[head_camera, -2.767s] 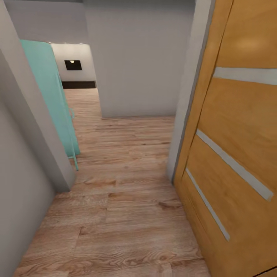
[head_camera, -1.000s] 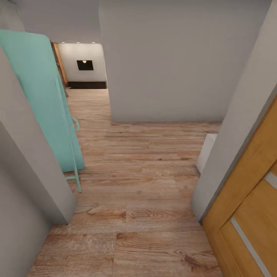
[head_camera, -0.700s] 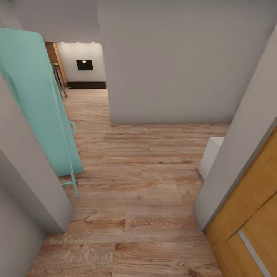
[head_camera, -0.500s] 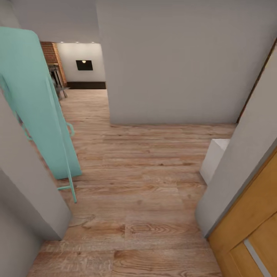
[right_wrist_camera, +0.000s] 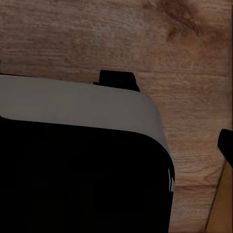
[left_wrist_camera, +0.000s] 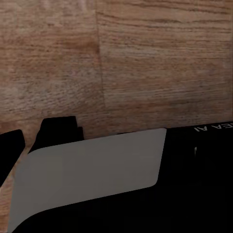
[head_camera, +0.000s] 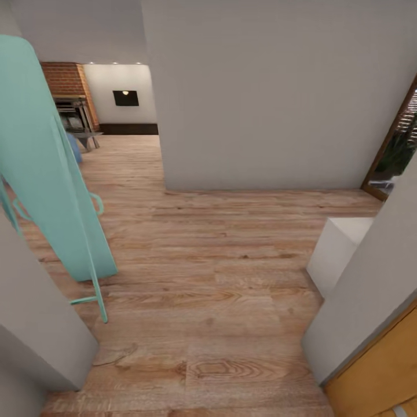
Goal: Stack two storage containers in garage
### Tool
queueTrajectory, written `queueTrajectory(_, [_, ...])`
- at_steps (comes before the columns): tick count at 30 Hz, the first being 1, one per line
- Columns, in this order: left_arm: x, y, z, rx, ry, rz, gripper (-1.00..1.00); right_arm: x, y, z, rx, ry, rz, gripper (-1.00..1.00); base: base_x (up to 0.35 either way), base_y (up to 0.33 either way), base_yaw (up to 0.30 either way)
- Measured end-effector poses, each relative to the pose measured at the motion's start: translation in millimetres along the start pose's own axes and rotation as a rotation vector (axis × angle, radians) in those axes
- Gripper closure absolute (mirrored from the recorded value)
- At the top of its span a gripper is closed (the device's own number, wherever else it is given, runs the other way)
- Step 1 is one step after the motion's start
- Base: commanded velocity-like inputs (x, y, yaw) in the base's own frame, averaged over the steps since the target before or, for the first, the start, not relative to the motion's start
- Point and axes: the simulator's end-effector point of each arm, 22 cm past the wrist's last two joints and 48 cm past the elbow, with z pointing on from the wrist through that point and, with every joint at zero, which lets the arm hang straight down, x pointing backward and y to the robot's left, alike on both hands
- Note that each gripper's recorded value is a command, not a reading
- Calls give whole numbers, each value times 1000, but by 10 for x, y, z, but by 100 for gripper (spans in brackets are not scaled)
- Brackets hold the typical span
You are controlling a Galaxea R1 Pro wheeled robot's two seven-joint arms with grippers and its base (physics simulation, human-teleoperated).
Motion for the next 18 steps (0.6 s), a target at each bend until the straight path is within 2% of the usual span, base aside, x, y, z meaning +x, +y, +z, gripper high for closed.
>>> queueTrajectory(18, [0,0,0,0,0,0,-100,2,4,0,-1,1,-1,-100,324,0,0])
